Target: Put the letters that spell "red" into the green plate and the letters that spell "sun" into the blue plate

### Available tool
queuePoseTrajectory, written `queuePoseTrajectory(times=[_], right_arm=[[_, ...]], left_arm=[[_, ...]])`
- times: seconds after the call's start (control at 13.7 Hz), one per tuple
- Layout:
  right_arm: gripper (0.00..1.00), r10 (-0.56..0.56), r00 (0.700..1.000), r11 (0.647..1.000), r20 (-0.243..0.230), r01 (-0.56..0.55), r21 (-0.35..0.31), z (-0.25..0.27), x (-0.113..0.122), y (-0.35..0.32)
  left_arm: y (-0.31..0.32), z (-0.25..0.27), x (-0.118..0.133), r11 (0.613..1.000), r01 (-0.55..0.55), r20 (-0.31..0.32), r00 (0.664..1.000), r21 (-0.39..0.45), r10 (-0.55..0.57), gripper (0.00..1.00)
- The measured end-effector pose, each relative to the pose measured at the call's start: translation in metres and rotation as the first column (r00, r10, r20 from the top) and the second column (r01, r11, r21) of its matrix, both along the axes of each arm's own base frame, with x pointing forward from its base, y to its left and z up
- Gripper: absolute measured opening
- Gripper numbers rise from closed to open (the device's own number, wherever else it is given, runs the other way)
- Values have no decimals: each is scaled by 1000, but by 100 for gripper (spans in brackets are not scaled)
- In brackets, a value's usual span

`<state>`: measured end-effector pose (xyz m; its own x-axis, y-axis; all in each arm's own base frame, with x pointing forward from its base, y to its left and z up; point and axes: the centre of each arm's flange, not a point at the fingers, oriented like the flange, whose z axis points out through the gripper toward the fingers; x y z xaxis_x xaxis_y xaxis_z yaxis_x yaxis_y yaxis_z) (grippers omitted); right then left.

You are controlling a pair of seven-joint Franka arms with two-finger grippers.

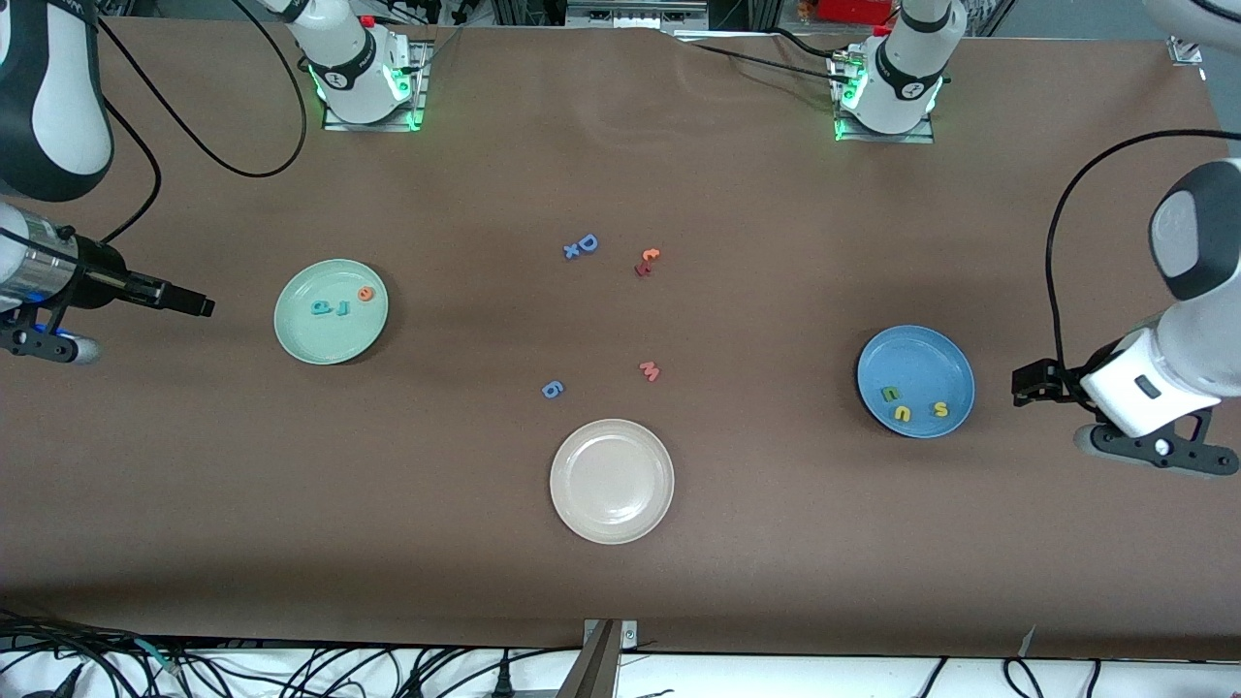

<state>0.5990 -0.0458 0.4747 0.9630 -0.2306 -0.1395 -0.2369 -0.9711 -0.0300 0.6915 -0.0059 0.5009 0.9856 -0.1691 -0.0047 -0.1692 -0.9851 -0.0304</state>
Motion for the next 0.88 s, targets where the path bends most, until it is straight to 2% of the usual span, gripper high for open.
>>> queuePoseTrajectory(times=[0.22, 0.44, 0.88], right_arm=[[100, 46, 998, 999, 44, -45, -27, 6, -5, 6], [100, 89, 995, 994, 52, -86, -68, 11, -6, 17], [100, 101, 992, 993, 72, -96, -71, 21, -6, 23]], left_arm=[[1, 29, -14, 999, -34, 24, 999, -21, 34, 100], [-3, 48, -31, 999, -49, 36, 998, -14, 50, 100], [-15, 76, -80, 998, -59, 42, 997, -39, 60, 100]])
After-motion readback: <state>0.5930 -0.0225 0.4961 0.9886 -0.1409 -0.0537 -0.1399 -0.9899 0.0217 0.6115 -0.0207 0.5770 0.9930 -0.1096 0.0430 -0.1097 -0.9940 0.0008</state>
